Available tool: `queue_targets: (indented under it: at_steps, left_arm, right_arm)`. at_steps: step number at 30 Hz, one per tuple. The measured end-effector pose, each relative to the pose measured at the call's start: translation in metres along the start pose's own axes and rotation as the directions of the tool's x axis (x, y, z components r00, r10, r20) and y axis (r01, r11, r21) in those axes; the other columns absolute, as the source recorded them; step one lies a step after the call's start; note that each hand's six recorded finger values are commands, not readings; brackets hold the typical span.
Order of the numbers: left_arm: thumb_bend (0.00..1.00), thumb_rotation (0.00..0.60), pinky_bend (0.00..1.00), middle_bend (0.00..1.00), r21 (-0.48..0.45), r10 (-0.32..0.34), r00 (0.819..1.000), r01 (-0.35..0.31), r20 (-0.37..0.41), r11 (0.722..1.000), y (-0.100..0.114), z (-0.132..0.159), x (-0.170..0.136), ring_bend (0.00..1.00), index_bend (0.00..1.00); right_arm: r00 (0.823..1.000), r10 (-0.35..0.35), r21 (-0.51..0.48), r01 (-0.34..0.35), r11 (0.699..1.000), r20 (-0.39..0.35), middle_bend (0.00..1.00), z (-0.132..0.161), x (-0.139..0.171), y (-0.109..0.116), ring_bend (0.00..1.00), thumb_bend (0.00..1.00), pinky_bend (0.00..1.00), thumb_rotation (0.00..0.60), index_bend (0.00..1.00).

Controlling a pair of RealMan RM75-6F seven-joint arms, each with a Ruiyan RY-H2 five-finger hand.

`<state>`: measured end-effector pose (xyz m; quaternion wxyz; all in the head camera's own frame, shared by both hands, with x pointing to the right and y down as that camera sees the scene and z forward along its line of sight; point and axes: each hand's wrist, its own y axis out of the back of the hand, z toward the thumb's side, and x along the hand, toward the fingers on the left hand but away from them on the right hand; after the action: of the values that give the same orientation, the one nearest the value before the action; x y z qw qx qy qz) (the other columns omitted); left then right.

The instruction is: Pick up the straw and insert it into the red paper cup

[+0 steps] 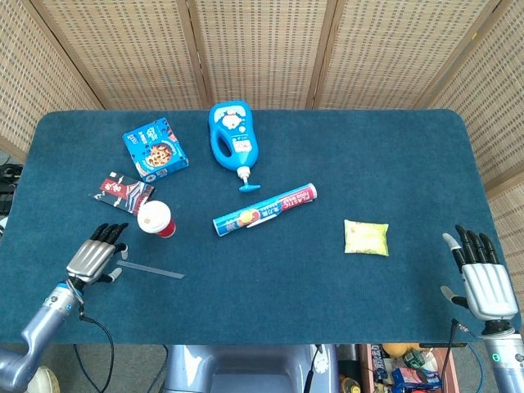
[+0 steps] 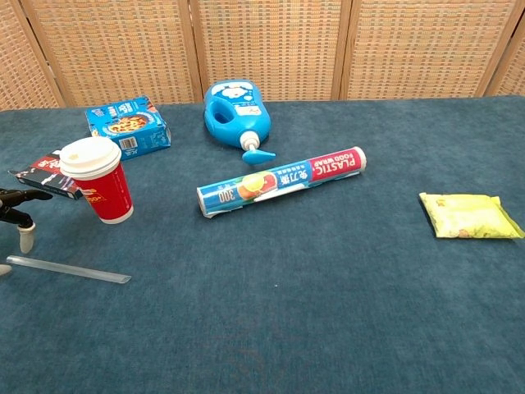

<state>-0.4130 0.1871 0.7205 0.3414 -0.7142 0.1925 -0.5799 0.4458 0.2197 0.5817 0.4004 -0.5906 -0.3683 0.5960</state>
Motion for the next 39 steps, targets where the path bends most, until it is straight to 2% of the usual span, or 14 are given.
queue_targets:
  at_steps: [12,33,39]
  left_arm:
    - [0.35,0.600,0.00,0.00,0.005,-0.006,1.000,0.006,0.003,1.000,-0.005,0.003,0.005,0.00,0.48]
    - [0.37,0.600,0.00,0.00,0.015,0.000,1.000,0.000,-0.009,1.000,-0.006,0.001,0.003,0.00,0.56]
    - [0.37,0.600,0.00,0.00,0.038,0.042,0.999,-0.043,0.005,0.998,0.003,-0.001,-0.002,0.00,0.56]
  right_arm:
    - [1.000,0.000,0.000,0.000,1.000,0.003,0.00,-0.001,0.000,0.000,0.00,0.00,0.00,0.600,0.00]
    - [1.000,0.009,-0.005,-0.009,1.000,0.004,0.00,-0.002,-0.001,-0.001,0.00,0.00,0.00,0.600,0.00]
    - [1.000,0.011,-0.003,-0.011,1.000,-0.001,0.00,0.000,0.000,-0.002,0.00,0.00,0.00,0.600,0.00]
